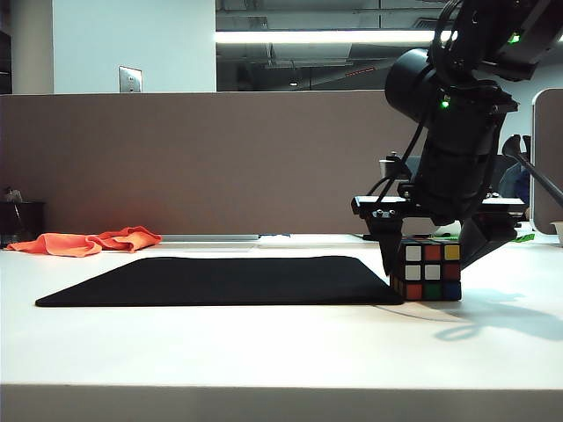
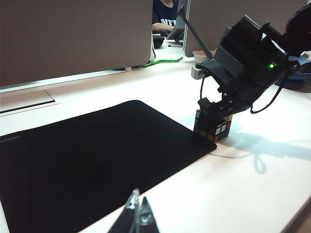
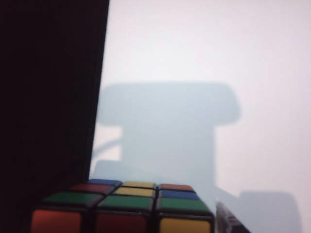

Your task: Pick up the cube on the right side of the mouse pad, then place it in the center of the mouse pad.

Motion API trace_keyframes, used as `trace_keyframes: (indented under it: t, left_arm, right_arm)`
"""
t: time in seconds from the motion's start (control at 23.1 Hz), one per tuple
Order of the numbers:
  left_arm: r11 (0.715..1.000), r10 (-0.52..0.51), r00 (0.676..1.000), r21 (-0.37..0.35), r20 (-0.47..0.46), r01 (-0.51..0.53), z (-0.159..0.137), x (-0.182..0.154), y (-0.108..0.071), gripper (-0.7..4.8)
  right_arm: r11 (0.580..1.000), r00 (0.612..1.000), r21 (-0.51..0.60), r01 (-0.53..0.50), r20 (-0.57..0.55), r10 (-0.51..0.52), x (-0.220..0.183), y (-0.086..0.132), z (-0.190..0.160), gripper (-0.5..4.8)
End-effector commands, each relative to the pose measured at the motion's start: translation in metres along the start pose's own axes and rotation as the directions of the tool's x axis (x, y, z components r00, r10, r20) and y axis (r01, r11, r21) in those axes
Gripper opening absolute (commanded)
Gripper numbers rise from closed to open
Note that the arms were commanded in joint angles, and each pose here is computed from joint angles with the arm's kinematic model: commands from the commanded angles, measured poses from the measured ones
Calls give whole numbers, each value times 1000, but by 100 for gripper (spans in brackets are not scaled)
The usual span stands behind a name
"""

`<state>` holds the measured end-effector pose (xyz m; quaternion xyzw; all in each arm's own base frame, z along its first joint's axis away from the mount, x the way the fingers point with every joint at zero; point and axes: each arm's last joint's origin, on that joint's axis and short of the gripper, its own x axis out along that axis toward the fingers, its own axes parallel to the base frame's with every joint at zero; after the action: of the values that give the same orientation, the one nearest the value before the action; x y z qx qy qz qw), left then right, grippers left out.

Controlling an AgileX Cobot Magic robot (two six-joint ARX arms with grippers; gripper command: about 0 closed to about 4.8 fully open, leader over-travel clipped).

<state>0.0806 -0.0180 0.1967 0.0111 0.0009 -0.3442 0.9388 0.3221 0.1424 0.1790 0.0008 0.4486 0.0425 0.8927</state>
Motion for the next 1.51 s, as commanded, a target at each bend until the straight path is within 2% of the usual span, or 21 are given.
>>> trace_keyframes:
  t: [0.04,0.09,0.13,0.48,0.61,1.08,1.34,1.51]
  left_arm:
    - [1000,-5,1000,9,13,5,3,0,0,-6]
    - [1000,-5,1000,8,13,5,3,0,0,-6]
    - [1000,-5,1000,8,13,5,3,0,0,-6]
    - [1000,-5,1000,8,13,5,3,0,0,-6]
    - [1000,-5,1000,8,13,5,3,0,0,-6]
    - [1000,-5,1000,8,13,5,3,0,0,-6]
    - [1000,-5,1000,8,13,5,3,0,0,-6]
    - [1000,-4,1000,8,13,4,3,0,0,-6]
  right_arm:
    - [1000,1000,-1,1,6,-1,-2,0,1,413]
    - [1000,1000,-1,3,0,-3,-2,0,1,370]
    - [1000,1000,-1,4,-1,-4,-2,0,1,354]
    - [1000,1000,-1,3,-1,-3,-2,0,1,353]
    - [1000,1000,-1,3,-2,-3,-2,0,1,303]
    - [1000,999,6,-10,39,10,-3,1,6,301]
    - [999,992,18,-45,117,42,-17,8,34,301]
    - [992,973,17,-128,197,122,-35,20,61,303]
